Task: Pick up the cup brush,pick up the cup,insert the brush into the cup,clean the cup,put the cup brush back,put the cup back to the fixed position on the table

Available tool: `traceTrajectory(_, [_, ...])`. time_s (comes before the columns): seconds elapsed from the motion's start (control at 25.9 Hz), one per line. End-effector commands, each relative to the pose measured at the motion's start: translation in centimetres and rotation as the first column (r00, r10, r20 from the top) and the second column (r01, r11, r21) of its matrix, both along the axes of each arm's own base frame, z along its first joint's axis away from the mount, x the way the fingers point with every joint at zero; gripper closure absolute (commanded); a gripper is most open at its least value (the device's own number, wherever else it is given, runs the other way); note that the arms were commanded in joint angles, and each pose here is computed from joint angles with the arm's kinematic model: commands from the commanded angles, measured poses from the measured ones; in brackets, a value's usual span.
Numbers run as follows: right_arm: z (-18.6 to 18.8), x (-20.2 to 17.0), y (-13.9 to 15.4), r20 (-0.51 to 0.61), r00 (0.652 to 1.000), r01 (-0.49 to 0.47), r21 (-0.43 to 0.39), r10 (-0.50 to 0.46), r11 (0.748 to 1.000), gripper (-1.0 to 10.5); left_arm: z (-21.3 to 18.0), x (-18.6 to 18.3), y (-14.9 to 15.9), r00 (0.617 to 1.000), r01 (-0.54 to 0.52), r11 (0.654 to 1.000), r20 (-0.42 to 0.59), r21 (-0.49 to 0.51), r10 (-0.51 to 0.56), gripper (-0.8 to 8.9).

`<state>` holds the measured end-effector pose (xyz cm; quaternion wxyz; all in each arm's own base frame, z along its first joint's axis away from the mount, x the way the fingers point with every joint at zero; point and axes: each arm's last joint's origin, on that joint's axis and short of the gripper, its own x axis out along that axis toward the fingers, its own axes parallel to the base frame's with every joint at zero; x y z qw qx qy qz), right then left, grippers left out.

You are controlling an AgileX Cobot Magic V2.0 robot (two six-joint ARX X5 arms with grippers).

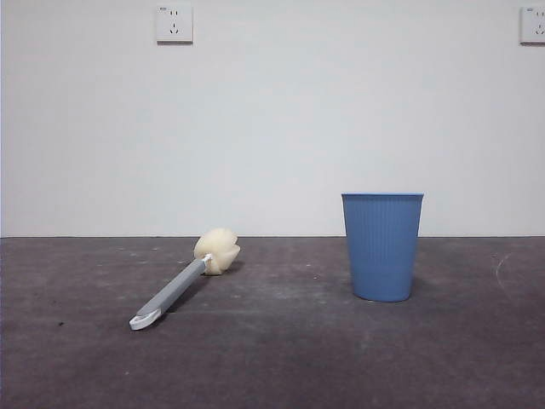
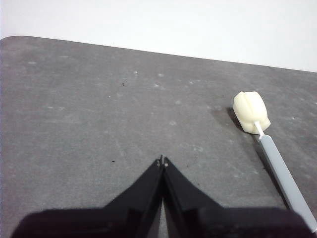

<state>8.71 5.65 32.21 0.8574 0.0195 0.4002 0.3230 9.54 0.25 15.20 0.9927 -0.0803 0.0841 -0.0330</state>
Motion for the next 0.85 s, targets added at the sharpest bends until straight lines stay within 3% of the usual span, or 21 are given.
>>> traceTrajectory(0.04, [0.0,0.0,0.0,0.004,1.000,-0.005,0.003,0.005,1.000,9.4,-0.4,0.1,0.0,1.000,0.009,1.000,-0.008,-0.008,-0.009,8.15])
traceTrajectory(0.23, [0.0,0.0,0.0,0.004,1.000,-0.006,0.002,0.006,1.000,9.4,-0.4,0.1,0.0,1.000,0.009,1.000,-0.008,-0.008,-0.009,8.15])
traceTrajectory(0.31, [0.1,0.1,0.0,0.068,0.997,-0.031,-0.043,0.034,0.999,9.4,-0.4,0.1,0.0,1.000,0.009,1.000,-0.008,-0.008,-0.009,8.15])
traceTrajectory(0.43, [0.9,0.4,-0.4,0.213,0.976,0.052,-0.070,-0.036,0.996,9.4,-0.4,0.1,0.0,1.000,0.009,1.000,-0.008,-0.008,-0.009,8.15])
traceTrajectory(0.5, [1.7,0.5,-0.7,0.324,0.941,0.112,-0.043,-0.092,0.993,9.4,-0.4,0.1,0.0,1.000,0.009,1.000,-0.008,-0.008,-0.009,8.15])
traceTrajectory(0.62, [2.9,0.0,-1.3,0.470,0.875,0.125,0.009,-0.115,0.992,9.4,-0.4,0.1,0.0,1.000,0.009,1.000,-0.008,-0.008,-0.009,8.15])
traceTrajectory(0.85, [2.7,-1.0,-2.5,0.684,0.718,0.168,0.013,-0.131,0.986,9.4,-0.4,0.1,0.0,1.000,0.009,1.000,-0.008,-0.008,-0.009,8.15])
